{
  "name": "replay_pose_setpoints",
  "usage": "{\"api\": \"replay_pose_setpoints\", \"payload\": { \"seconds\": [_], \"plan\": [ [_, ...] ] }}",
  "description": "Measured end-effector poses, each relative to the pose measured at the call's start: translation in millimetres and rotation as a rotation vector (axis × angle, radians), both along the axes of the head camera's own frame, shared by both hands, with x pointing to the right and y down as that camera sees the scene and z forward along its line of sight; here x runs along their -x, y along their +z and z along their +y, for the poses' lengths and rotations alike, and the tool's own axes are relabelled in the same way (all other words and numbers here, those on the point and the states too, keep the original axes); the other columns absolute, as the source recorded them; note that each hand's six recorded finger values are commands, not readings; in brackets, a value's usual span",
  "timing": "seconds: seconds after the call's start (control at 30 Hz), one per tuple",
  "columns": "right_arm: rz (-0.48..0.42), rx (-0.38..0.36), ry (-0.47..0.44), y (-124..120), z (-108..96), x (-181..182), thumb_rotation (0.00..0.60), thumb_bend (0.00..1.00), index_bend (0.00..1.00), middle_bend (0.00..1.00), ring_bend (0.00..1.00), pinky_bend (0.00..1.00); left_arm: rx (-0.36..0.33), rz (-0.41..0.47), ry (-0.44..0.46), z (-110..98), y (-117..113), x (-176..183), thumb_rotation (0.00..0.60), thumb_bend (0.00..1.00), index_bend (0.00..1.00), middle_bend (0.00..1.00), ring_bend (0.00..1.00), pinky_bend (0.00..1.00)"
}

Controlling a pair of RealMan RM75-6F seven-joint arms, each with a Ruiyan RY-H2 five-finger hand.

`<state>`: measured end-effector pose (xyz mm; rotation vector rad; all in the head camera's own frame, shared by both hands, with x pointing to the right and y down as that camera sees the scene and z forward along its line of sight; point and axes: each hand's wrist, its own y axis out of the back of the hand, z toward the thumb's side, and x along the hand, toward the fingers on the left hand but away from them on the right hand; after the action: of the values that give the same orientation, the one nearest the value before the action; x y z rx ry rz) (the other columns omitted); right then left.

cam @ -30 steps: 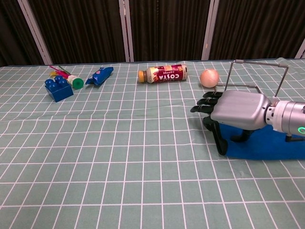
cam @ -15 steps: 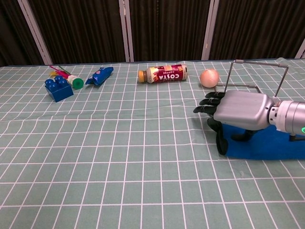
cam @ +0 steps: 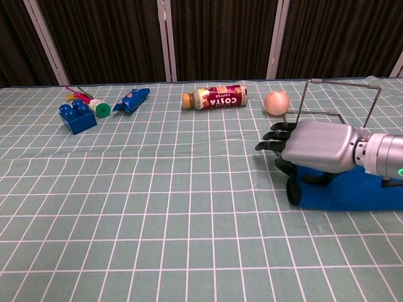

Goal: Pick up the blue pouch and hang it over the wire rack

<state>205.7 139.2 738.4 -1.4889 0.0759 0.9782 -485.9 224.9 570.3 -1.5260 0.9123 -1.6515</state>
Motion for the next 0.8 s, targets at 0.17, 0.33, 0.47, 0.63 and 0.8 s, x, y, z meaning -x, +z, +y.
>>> {"api": "replay_pose_setpoints", "payload": {
  "seconds": [0.17,0.33,0.47,0.63,0.8],
  "plan": [
    [-0.004,0.004,0.004,1,1,0,0.6,0.38,0.55,0.05,0.0,0.04,0.001,-0.001,0.0,0,0,0,0.6,0.0,0.0,0.0,0.0,0.0],
    [-0.01,0.01,0.007,2,1,0,0.6,0.41,0.6,0.05,0.0,0.06,0.003,-0.003,0.002,0,1,0,0.6,0.0,0.0,0.0,0.0,0.0],
    [-0.019,0.013,0.013,2,1,0,0.6,0.43,0.67,0.07,0.0,0.08,0.004,-0.004,0.002,0,1,0,0.6,0.0,0.0,0.0,0.0,0.0],
    [-0.048,0.019,0.029,0,1,0,0.6,0.44,0.67,0.09,0.0,0.1,0.007,-0.005,0.002,0,2,-1,0.6,0.0,0.0,0.0,0.0,0.0],
    [-0.117,0.018,0.07,-9,-3,1,0.6,0.44,0.68,0.1,0.0,0.12,0.008,-0.003,0.004,0,3,-1,0.6,0.0,0.0,0.0,0.0,0.0]
  ]
}}
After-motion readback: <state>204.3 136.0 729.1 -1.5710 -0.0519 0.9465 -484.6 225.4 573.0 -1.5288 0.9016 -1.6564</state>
